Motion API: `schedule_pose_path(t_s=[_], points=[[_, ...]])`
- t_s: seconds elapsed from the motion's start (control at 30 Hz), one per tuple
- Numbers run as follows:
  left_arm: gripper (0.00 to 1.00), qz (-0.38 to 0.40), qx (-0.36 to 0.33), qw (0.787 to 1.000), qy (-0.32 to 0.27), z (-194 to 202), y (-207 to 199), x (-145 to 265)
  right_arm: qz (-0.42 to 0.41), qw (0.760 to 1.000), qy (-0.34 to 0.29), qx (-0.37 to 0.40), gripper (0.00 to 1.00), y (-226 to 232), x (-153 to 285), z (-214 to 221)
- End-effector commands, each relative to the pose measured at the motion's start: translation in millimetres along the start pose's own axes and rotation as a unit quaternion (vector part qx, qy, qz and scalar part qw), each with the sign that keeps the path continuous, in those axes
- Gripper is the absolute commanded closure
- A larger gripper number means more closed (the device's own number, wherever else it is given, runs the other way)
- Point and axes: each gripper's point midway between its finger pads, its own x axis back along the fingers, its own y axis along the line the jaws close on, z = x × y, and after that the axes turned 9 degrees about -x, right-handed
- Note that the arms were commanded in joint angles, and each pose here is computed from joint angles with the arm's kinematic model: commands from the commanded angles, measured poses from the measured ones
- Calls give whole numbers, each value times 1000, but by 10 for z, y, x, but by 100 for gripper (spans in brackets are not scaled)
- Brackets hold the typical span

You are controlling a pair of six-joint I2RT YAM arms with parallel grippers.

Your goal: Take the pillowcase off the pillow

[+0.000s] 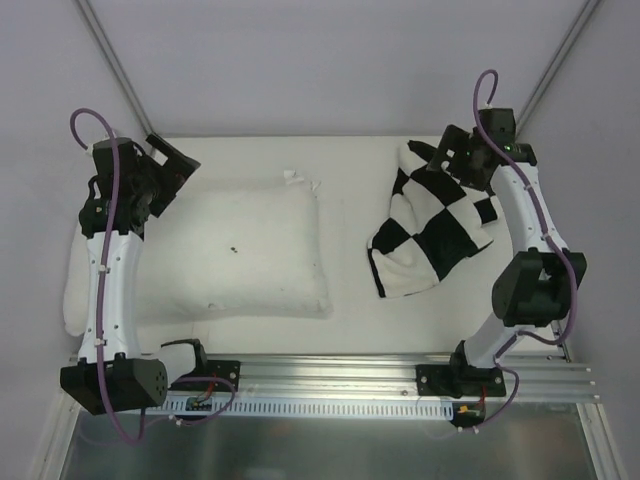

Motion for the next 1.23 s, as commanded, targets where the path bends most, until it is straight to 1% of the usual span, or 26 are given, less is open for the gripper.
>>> schedule_pose_path(t_s=[0.0, 0.1, 0.13, 0.17, 0.2, 0.23, 0.27, 0.33, 0.37, 0.43, 0.5, 0.57, 0.67, 0.8, 0.97, 1.2], points=[[1, 58, -61, 996, -4, 7, -236, 101, -35, 995, -90, 10, 1, 133, 704, -204], [1, 97, -111, 989, 4, 102, -383, 217, -33, 995, -93, 30, 1, 71, 874, 75], [1, 120, -129, 984, 19, 218, -480, 251, -49, 991, -119, 32, 1, 97, 1066, 78], [1, 135, -143, 980, 25, 285, -527, 292, -41, 994, -101, 32, 1, -28, 979, 304], [1, 142, -162, 976, 38, 396, -526, 287, -48, 993, -102, 39, 1, -31, 1010, 407], [1, 159, -179, 969, 54, 543, -598, 312, -39, 992, -116, 42, 1, -92, 1035, 440], [1, 163, -197, 965, 65, 664, -566, 317, -35, 991, -116, 48, 1, -190, 1080, 596], [1, 181, -221, 955, 81, 871, -593, 388, -13, 989, -126, 71, 1, -305, 1135, 729], [1, 181, -230, 952, 93, 983, -537, 377, -8, 988, -130, 80, 3, -392, 1187, 834], [1, 190, -239, 947, 101, 1093, -518, 416, 45, 981, -149, 118, 4, -575, 1273, 901], [1, 204, -252, 940, 111, 1230, -493, 478, 105, 970, -175, 133, 4, -791, 1420, 931], [1, 211, -269, 932, 120, 1343, -436, 493, 133, 966, -178, 131, 4, -909, 1474, 967], [1, 211, -280, 927, 132, 1439, -368, 459, 149, 966, -170, 129, 4, -1018, 1481, 1053], [1, 214, -291, 921, 146, 1539, -377, 439, 140, 973, -146, 111, 4, -1017, 1343, 1215], [1, 202, -302, 919, 154, 1628, -352, 382, 141, 978, -121, 97, 4, -1097, 1190, 1428], [1, 197, -303, 919, 159, 1652, -346, 347, 144, 978, -129, 80, 4, -1130, 1165, 1449]])
